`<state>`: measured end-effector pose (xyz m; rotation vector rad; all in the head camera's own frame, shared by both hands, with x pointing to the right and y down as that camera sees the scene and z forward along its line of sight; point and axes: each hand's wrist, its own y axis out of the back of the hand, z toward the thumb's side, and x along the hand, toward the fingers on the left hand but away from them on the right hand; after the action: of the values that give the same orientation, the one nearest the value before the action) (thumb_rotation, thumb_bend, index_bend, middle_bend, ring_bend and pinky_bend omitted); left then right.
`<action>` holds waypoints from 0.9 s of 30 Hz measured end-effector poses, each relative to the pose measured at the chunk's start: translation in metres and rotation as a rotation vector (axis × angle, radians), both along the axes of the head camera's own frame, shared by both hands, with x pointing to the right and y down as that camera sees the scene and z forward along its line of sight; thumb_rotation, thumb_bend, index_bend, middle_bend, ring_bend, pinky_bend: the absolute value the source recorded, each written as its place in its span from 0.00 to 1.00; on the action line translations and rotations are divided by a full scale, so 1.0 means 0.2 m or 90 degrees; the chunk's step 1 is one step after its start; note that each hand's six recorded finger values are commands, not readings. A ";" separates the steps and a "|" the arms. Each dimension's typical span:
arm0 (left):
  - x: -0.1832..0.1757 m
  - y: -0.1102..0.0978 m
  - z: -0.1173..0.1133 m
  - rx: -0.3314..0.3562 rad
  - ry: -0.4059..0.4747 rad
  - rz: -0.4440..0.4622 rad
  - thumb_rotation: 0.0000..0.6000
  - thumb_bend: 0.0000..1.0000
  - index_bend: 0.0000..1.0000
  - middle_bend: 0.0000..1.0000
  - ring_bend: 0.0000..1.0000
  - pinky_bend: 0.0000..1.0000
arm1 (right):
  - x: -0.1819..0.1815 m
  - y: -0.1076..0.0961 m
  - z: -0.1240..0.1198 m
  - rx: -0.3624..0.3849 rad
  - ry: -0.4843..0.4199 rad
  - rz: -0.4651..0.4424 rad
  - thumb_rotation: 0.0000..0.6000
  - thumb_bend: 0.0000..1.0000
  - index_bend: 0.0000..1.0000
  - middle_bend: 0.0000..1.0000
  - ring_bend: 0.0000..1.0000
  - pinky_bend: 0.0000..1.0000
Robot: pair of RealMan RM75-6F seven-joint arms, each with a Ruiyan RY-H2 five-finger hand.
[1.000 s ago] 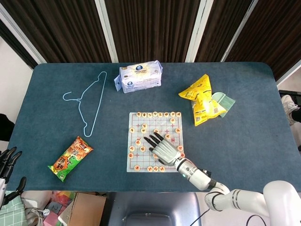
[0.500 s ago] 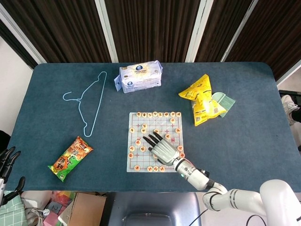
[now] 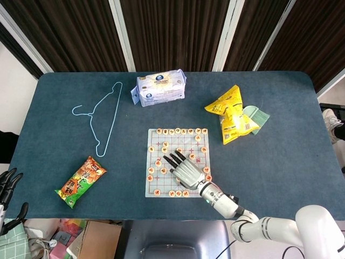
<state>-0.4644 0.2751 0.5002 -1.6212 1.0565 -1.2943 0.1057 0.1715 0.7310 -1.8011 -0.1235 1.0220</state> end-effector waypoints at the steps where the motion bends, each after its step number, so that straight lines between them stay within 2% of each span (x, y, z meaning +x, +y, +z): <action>1: 0.00 0.00 0.00 0.000 0.000 0.000 1.00 0.44 0.00 0.00 0.00 0.05 | 0.00 0.00 0.00 0.000 -0.001 0.000 1.00 0.47 0.65 0.08 0.00 0.00; 11: 0.00 0.00 -0.01 0.003 0.001 -0.001 1.00 0.44 0.00 0.00 0.00 0.05 | 0.01 -0.04 -0.08 0.009 -0.030 0.028 1.00 0.47 0.65 0.08 0.00 0.00; 19: -0.01 0.00 -0.01 0.006 -0.002 -0.006 1.00 0.44 0.00 0.00 0.00 0.05 | 0.00 -0.21 -0.14 0.013 -0.060 0.100 1.00 0.47 0.65 0.09 0.00 0.00; 27: -0.02 0.00 -0.01 0.006 -0.002 -0.010 1.00 0.44 0.00 0.00 0.00 0.05 | 0.02 -0.38 -0.08 0.024 -0.021 0.159 1.00 0.47 0.65 0.09 0.00 0.00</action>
<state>-0.4683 0.2745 0.4975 -1.6057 1.0741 -1.3009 0.1096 0.0945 0.7160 -1.7987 -0.3931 1.1566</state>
